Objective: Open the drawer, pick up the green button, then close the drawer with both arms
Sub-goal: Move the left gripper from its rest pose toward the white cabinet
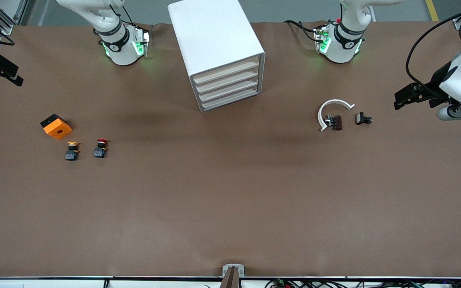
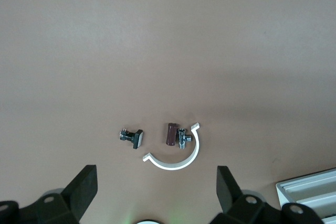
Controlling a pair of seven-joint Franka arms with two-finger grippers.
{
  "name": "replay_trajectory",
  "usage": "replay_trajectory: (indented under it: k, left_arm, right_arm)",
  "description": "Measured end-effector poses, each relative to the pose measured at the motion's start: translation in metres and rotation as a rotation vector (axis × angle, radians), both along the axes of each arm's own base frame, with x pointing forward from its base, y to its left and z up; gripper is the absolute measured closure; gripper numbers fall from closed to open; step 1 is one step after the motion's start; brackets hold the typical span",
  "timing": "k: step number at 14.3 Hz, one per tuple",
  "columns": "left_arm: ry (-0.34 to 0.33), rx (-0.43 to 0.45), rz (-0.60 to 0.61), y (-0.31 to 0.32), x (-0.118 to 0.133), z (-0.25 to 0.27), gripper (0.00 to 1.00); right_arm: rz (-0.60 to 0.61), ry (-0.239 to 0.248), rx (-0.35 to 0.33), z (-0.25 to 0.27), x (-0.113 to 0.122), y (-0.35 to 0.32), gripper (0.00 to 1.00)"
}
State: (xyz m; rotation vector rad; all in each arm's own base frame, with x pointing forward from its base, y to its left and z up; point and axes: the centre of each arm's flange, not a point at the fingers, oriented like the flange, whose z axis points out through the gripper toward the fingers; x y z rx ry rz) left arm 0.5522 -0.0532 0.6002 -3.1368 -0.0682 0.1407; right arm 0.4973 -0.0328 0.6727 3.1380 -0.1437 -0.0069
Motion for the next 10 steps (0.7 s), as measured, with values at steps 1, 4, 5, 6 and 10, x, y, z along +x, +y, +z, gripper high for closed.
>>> replay_trajectory:
  k: [1,4,5,6,10]
  left_arm:
    - [0.018,0.001,-0.002,-0.001,0.002,-0.009,0.00]
    - [0.083,0.005,-0.008,-0.005,0.010,-0.043,0.00]
    - [0.105,0.006,-0.012,-0.007,0.014,-0.055,0.00]
    - [0.125,0.007,-0.020,-0.012,0.018,-0.067,0.00]
    - [0.185,0.010,-0.039,-0.031,0.034,-0.118,0.00]
  right_arm:
    - [0.000,-0.004,0.000,0.001,0.000,0.000,0.00]
    - [0.000,-0.015,-0.001,0.003,0.002,0.000,0.00]
    - [0.000,-0.016,-0.001,0.003,0.002,0.000,0.00]
    - [-0.001,-0.018,-0.001,0.004,0.003,-0.001,0.00]
    - [-0.004,-0.032,-0.002,0.008,0.007,-0.002,0.00]
